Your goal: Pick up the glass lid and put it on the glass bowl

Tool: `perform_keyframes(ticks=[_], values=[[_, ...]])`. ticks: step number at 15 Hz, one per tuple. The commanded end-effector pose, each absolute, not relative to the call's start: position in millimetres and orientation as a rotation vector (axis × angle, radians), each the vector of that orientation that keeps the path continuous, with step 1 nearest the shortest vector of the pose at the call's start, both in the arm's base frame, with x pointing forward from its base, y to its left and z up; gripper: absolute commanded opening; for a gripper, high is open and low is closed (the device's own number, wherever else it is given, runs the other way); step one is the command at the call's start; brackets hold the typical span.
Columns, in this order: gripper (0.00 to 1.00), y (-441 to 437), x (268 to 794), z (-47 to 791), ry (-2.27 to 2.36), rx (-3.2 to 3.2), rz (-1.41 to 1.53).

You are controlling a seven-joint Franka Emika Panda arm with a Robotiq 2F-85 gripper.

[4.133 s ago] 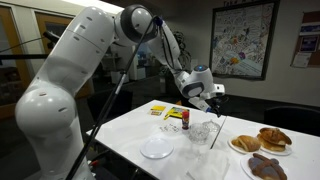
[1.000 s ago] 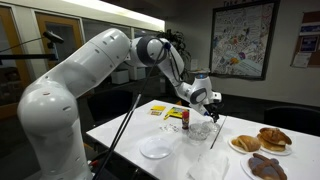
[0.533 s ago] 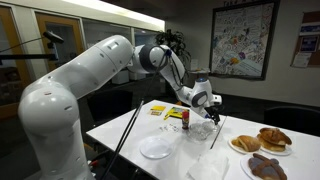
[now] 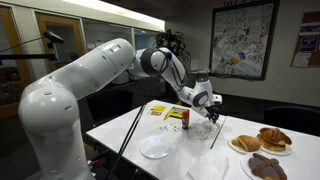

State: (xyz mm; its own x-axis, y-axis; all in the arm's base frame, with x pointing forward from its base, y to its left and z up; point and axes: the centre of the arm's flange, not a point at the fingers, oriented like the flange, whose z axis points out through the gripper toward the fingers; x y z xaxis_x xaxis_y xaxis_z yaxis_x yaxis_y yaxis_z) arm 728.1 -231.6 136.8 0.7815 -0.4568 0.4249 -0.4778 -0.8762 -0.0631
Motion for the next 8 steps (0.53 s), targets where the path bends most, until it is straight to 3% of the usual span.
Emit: perform_keyframes(ticks=[1,3,8], values=[[0.11,-228,739,137,-0.758,2.907,0.656],[0.00,-225,741,141,-0.751,2.906,0.666],[0.00,-216,742,138,-0.732,2.915,0.653]])
